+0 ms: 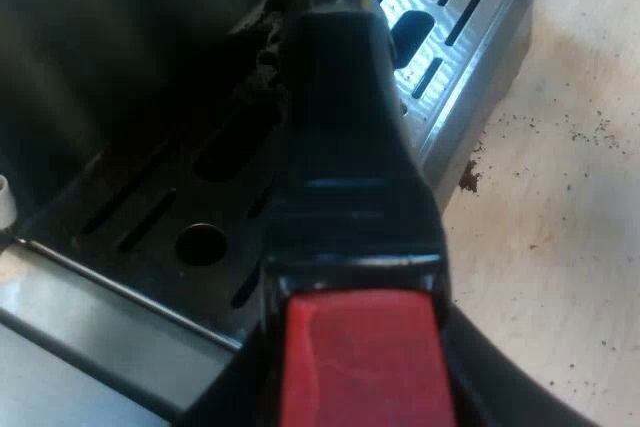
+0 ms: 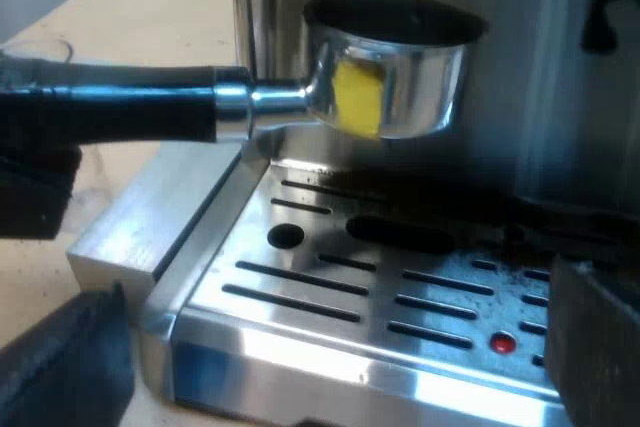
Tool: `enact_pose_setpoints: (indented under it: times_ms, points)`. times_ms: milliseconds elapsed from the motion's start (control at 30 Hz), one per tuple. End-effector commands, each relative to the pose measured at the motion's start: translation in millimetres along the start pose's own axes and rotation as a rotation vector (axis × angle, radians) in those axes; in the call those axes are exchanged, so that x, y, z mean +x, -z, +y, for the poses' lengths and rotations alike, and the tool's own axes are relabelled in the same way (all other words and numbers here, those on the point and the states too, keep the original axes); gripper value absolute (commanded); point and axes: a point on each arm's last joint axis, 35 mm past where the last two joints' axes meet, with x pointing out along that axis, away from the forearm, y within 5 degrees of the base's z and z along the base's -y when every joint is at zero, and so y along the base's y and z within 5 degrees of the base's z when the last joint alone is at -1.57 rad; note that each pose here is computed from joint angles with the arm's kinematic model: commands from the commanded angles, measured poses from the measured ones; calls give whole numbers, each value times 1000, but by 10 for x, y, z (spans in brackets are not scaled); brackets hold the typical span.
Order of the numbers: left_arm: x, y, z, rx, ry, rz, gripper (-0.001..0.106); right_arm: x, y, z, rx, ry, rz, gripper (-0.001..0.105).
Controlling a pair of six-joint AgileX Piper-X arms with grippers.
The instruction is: Put the handle in the coffee machine
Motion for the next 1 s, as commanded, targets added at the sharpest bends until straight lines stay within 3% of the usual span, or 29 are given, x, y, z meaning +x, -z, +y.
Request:
enact_pose_setpoints:
  times_ms: [33, 267, 1000]
  points:
    - [-1, -85, 28, 56, 42, -69, 0, 53, 2, 36, 1, 48, -28, 85]
    - [16, -118, 98, 111, 23, -93, 0, 176, 6, 11, 39, 76, -44, 85]
    - [19, -227, 147, 140, 16, -149, 0, 212, 5, -19, 43, 89, -41, 85]
